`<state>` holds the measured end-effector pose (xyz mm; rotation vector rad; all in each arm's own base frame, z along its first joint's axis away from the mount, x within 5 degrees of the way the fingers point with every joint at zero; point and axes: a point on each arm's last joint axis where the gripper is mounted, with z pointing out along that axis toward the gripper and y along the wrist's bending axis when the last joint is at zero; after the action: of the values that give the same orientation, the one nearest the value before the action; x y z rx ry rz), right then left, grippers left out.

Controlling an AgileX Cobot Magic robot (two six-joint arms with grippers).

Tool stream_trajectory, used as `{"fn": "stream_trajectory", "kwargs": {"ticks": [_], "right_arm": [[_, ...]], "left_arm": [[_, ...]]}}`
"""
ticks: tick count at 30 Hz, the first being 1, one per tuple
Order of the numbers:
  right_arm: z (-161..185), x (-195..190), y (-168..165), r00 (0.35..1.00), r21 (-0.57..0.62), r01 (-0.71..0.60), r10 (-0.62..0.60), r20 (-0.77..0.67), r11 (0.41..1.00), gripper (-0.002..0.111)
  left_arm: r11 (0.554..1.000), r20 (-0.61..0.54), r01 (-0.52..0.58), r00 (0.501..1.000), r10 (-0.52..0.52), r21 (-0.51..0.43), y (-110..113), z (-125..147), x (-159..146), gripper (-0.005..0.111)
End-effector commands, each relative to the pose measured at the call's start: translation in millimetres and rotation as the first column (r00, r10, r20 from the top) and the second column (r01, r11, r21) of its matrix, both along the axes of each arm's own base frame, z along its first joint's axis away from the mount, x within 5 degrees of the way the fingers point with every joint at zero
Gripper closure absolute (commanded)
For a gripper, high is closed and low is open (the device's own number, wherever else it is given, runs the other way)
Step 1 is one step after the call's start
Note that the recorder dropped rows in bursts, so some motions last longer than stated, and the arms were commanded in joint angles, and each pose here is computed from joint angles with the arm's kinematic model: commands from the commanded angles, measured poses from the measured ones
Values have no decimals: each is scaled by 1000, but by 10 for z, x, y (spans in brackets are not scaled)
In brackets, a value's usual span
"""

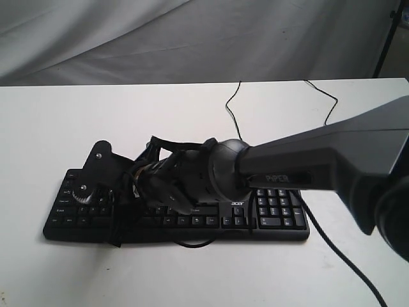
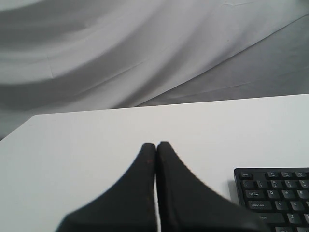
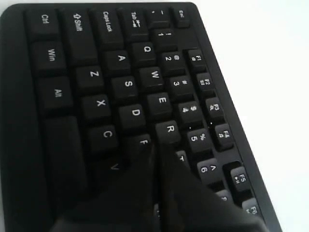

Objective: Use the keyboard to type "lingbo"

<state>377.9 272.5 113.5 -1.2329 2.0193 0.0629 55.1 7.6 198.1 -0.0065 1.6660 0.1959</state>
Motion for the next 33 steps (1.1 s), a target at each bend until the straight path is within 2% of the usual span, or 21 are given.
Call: {"fn": "stream_trajectory", "kwargs": {"ticks": [1,20,33], "right_arm": [[21,44,-42,1000,1,9,-9,8,1000,108],[-103,29,-30,1000,-6,18,-18,-22,1000,108],[190,-24,-72,999,40,50,-50,-6,998,108]], "left_arm": [[1000,-4,4,1000,-4,-4,-2,-15,5,106],[1000,-4,4,1000,-4,-4,-2,-15,5,106],[1000,-4,4,1000,-4,-4,-2,-15,5,106]]}}
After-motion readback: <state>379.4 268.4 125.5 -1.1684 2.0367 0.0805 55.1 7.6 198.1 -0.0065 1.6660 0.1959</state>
